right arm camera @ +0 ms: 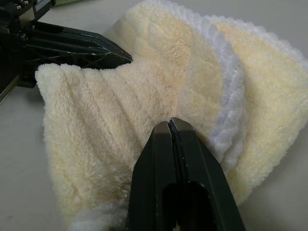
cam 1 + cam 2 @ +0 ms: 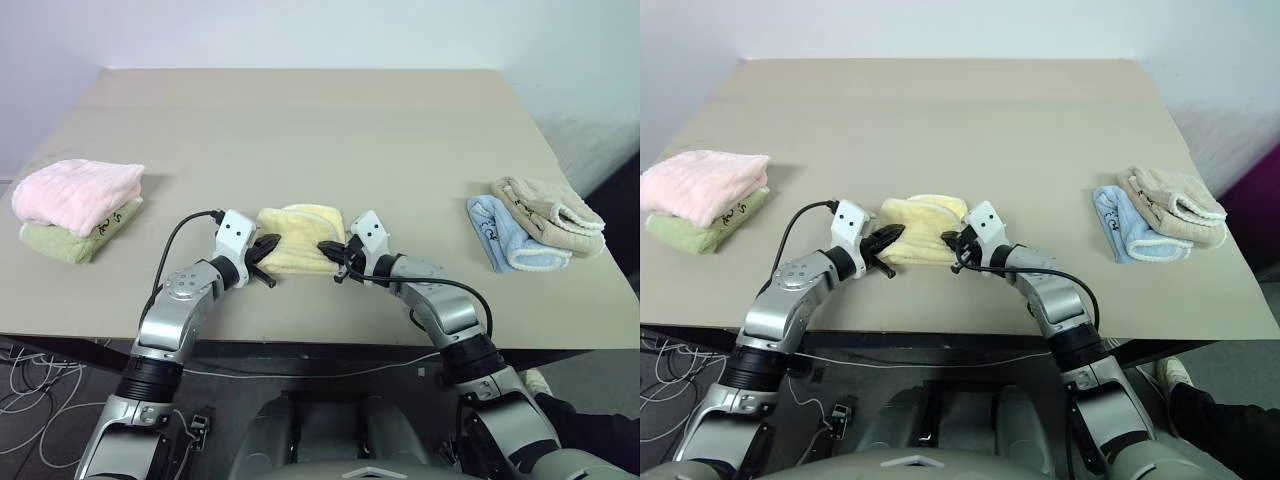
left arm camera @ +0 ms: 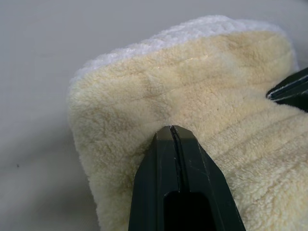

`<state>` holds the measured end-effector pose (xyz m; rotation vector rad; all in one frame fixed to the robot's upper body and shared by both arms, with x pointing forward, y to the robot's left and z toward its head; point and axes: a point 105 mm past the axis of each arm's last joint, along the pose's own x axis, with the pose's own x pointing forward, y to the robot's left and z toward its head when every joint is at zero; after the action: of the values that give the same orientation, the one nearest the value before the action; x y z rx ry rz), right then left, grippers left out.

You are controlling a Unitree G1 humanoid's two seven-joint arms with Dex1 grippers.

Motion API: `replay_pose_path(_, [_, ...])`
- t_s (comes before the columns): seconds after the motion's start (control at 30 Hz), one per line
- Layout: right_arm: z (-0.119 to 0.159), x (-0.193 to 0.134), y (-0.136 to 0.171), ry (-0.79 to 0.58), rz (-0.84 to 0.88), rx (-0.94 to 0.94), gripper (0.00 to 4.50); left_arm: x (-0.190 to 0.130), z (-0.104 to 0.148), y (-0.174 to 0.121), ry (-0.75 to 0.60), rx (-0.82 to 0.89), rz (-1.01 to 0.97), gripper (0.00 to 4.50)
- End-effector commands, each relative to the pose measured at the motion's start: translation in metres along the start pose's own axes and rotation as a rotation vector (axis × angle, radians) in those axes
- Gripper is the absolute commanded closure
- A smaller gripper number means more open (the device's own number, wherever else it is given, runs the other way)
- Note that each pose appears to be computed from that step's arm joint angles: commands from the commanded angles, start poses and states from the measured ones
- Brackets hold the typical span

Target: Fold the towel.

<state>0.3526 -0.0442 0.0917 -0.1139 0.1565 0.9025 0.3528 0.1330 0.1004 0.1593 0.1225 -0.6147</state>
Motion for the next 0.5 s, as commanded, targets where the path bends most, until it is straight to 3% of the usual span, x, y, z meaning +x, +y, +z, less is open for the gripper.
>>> replay_pose_path(0.03, [0.001, -0.009, -0.001, -0.017, -0.004, -0.016, 4.50, -0.003, 0.003, -0.001, -0.039, -0.022, 0.001, 4.48])
replay_pose_path(0.13, [0.021, -0.021, -0.004, -0.089, 0.000, -0.003, 4.50, -0.013, 0.033, 0.006, -0.198, -0.096, 0.023, 4.48])
replay_pose_path(0.23, [0.033, -0.037, -0.010, -0.109, 0.009, 0.039, 3.91, -0.030, 0.045, 0.023, -0.263, -0.116, 0.068, 4.50])
replay_pose_path(0.4, [0.031, -0.056, -0.023, -0.097, 0.023, 0.303, 2.27, -0.055, 0.029, 0.054, -0.192, -0.062, 0.166, 4.50])
replay_pose_path(0.5, [0.025, -0.056, -0.026, -0.095, 0.059, 0.597, 1.18, -0.067, 0.014, 0.067, -0.125, -0.021, 0.208, 4.50])
